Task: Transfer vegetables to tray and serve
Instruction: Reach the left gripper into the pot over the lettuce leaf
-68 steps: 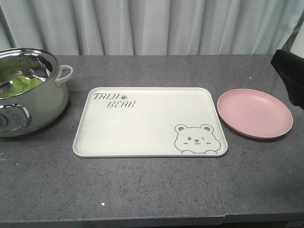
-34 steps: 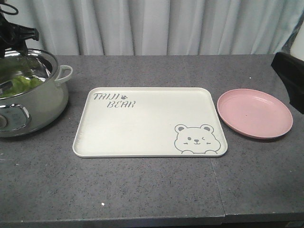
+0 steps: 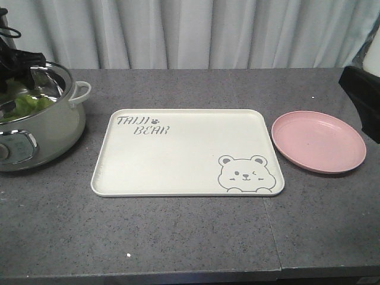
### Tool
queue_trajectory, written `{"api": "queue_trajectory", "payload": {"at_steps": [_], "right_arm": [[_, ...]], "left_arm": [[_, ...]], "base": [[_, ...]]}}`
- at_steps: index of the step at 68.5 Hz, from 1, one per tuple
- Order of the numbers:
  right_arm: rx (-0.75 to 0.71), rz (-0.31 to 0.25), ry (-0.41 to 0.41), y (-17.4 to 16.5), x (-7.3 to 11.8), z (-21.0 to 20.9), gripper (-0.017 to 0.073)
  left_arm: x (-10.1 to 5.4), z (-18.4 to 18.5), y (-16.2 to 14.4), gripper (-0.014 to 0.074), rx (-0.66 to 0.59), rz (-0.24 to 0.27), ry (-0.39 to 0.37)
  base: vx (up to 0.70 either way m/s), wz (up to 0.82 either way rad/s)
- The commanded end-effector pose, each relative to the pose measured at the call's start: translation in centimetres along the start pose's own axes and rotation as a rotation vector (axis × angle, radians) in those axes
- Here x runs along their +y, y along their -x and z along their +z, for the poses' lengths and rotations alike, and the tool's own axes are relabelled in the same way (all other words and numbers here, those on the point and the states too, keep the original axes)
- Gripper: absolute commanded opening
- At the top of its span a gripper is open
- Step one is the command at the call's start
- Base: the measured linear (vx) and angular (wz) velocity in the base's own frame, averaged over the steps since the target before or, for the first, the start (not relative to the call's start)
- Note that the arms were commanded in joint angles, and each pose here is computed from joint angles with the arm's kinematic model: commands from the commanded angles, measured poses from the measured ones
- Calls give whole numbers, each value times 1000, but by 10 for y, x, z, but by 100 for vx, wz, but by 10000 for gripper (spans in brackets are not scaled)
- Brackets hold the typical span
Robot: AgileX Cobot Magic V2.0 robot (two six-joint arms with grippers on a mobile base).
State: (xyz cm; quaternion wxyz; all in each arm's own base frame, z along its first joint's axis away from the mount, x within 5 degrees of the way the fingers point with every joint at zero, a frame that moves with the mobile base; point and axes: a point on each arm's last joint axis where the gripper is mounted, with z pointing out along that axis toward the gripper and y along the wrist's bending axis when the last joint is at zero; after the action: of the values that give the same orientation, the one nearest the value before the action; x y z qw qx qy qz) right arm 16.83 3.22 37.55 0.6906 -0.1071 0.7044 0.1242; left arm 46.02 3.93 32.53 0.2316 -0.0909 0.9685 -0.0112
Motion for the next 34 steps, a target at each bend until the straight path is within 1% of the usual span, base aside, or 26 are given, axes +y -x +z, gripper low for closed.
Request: {"api": "queue_trajectory", "payload": {"at_steps": [1, 6, 14, 29, 34], "right_arm": [[-40, 5, -10, 12, 0, -2, 552], [-40, 5, -10, 12, 0, -2, 552], [-40, 5, -10, 12, 0, -2, 552], [-39, 5, -9, 12, 0, -2, 552], [-39, 8, -2, 12, 1, -2, 552]], "left_arm": [[-2, -27, -4, 413, -39, 5, -17], [-1, -18, -9, 413, -6, 5, -11], [2, -7, -16, 413, 39, 18, 23], [4, 8, -24, 413, 94, 18, 28], [4, 11, -26, 413, 108, 34, 33]], "base": [[0, 0], [0, 0], [0, 0], [0, 0], [0, 0]]}}
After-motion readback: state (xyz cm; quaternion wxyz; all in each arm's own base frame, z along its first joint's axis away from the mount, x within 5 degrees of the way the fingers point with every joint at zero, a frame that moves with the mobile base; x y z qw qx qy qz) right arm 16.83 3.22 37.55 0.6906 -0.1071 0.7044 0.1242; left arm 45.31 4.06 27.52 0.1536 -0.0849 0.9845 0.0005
